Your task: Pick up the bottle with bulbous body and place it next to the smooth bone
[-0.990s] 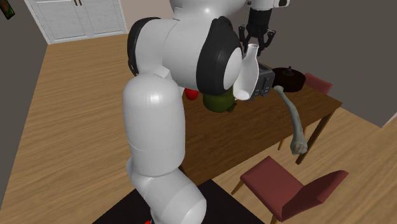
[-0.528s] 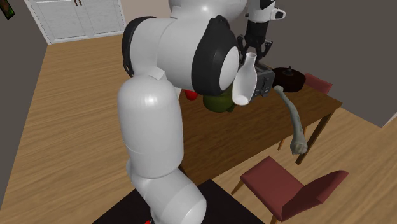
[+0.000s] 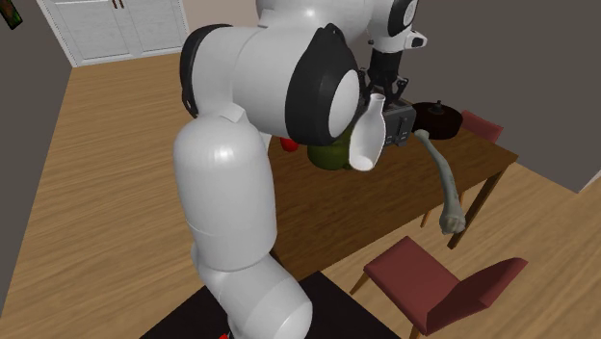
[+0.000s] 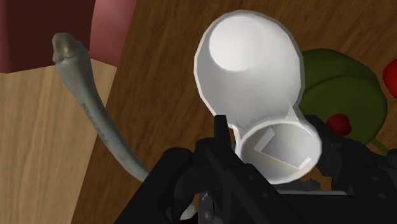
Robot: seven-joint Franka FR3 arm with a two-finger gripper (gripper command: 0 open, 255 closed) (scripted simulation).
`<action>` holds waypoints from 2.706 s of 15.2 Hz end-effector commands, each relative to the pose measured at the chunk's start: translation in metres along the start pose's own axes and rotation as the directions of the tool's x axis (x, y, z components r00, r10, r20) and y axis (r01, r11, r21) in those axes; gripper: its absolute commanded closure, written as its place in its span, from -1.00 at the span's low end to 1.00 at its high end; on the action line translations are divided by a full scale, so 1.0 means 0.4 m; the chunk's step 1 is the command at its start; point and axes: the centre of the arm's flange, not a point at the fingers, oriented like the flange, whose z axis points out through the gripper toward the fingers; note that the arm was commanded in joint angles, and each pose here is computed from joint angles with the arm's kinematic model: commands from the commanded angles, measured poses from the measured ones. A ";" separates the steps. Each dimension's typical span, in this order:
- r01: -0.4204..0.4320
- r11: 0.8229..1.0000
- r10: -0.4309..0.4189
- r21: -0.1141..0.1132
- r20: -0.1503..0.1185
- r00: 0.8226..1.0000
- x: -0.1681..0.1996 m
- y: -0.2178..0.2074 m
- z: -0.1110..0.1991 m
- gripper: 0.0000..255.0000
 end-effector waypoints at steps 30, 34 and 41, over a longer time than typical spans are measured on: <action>0.000 1.000 0.000 0.000 -0.001 1.000 -0.031 0.011 0.335 1.00; 0.000 1.000 0.000 0.000 -0.001 1.000 -0.031 0.011 0.335 -1.00; 0.000 1.000 0.000 0.000 -0.001 1.000 -0.031 0.011 0.236 -1.00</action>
